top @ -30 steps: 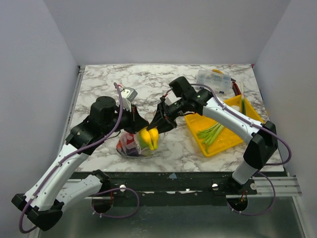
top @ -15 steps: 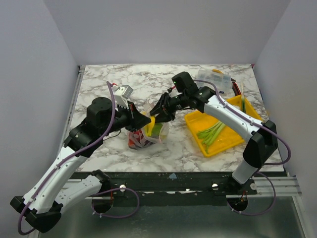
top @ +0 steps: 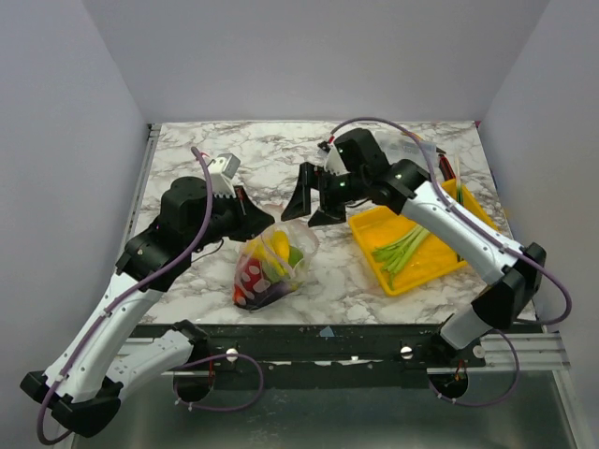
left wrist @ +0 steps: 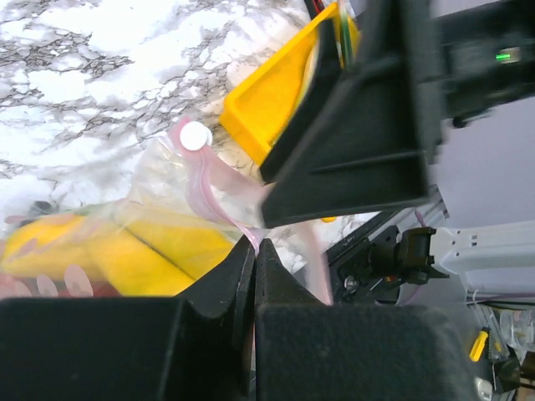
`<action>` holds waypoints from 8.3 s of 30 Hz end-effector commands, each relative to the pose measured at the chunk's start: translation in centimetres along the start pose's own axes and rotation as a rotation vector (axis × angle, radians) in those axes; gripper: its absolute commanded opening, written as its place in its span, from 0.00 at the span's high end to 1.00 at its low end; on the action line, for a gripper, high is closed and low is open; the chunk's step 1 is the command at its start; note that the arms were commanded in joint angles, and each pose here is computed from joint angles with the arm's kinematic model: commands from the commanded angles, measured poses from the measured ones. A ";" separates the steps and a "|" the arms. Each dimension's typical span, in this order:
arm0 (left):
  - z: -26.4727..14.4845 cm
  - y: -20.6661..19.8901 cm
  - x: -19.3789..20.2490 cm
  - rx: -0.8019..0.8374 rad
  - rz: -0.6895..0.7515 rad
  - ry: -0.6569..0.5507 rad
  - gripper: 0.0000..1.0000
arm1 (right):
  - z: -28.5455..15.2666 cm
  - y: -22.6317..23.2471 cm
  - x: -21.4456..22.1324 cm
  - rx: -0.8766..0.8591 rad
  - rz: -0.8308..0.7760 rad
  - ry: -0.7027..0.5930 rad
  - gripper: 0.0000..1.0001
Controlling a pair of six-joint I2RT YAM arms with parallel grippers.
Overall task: Place the food in the zip-top bag and seal the zipper
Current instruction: Place the fake fruit in the zipper food storage bag, then adjust the zipper food storage bag at the center of the board, then zip the zipper food storage bag at the center of the board.
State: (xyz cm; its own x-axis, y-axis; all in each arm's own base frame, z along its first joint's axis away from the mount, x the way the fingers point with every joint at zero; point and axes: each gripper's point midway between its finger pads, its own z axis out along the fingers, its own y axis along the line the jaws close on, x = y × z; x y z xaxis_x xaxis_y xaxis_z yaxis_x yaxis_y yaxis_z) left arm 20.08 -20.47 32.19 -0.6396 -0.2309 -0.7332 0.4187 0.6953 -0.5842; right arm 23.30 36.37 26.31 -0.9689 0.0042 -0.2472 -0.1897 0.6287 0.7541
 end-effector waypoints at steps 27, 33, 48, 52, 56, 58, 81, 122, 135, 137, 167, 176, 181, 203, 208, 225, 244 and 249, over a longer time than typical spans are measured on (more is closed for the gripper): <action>-1.6 -4.6 -1.8 0.224 0.191 0.002 1.00 | -2.0 2.1 0.2 -0.069 -0.507 -0.299 0.76; -1.4 -2.4 -2.6 0.183 0.226 -0.099 0.20 | -4.5 3.6 -4.1 -0.097 -0.776 -0.498 1.00; -1.1 5.6 -8.6 0.110 0.202 -0.465 0.02 | -4.6 8.8 -2.6 -0.641 -0.976 -0.186 1.00; 1.2 8.8 -7.0 0.045 0.264 -0.385 0.05 | -4.1 8.9 -2.9 -0.647 -0.960 -0.151 1.00; 2.1 9.2 -5.7 0.060 0.189 -0.318 0.26 | -3.2 8.5 -4.6 -0.571 -0.924 -0.207 1.00; 2.1 7.4 -4.2 0.173 0.149 -0.248 0.34 | -2.7 8.2 -5.7 -0.523 -0.887 -0.243 1.00; 3.2 7.6 -4.2 0.022 0.246 -0.442 0.02 | -1.1 8.3 -2.6 -0.748 -0.767 0.044 1.00; 3.5 5.6 0.0 0.267 0.091 -0.411 1.00 | -1.8 7.5 -2.7 -0.470 -0.565 -0.079 0.11; 3.2 4.8 0.6 0.288 0.141 -0.359 1.00 | 2.9 7.8 -3.5 -0.220 -0.990 -0.169 0.14; 3.1 4.9 0.7 0.282 0.153 -0.351 1.00 | 2.5 8.0 -3.5 -0.221 -0.993 -0.180 0.20; -0.3 3.9 2.6 0.294 0.248 -0.298 0.30 | -0.4 9.0 0.8 -0.522 -0.912 -0.089 1.00; -2.8 1.1 1.4 0.502 0.345 -0.338 0.19 | -4.9 9.3 2.9 -0.767 -0.888 0.035 1.00; -3.1 -0.2 2.0 0.610 0.347 -0.297 0.22 | -5.4 9.3 3.3 -0.788 -0.888 0.052 1.00; -4.1 -2.9 1.5 0.794 0.245 -0.171 1.00 | -4.7 8.0 2.9 -0.675 -0.871 0.052 0.73; -3.6 -1.8 1.7 0.673 0.300 -0.167 1.00 | -5.1 5.1 1.6 -0.375 -0.854 -0.047 0.31; -3.9 -2.0 1.4 0.648 0.279 -0.137 1.00 | -2.6 7.5 2.8 -0.252 -1.149 -0.015 0.19; -3.7 -1.6 0.9 0.598 0.254 -0.159 0.72 | -1.9 8.3 4.1 -0.360 -1.066 -0.003 1.00; -3.4 -1.5 0.7 0.595 0.243 -0.156 0.89 | -2.5 9.2 4.8 -0.413 -1.062 0.009 1.00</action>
State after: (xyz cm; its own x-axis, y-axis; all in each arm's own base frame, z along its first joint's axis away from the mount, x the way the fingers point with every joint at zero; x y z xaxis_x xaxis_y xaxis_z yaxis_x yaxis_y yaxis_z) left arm 16.58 -19.40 32.17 -0.4475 -0.2240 -0.8658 0.8331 0.2474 -0.4946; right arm 17.44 40.15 31.54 -0.2994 -0.4332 -0.8501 -0.9506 0.0592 0.3047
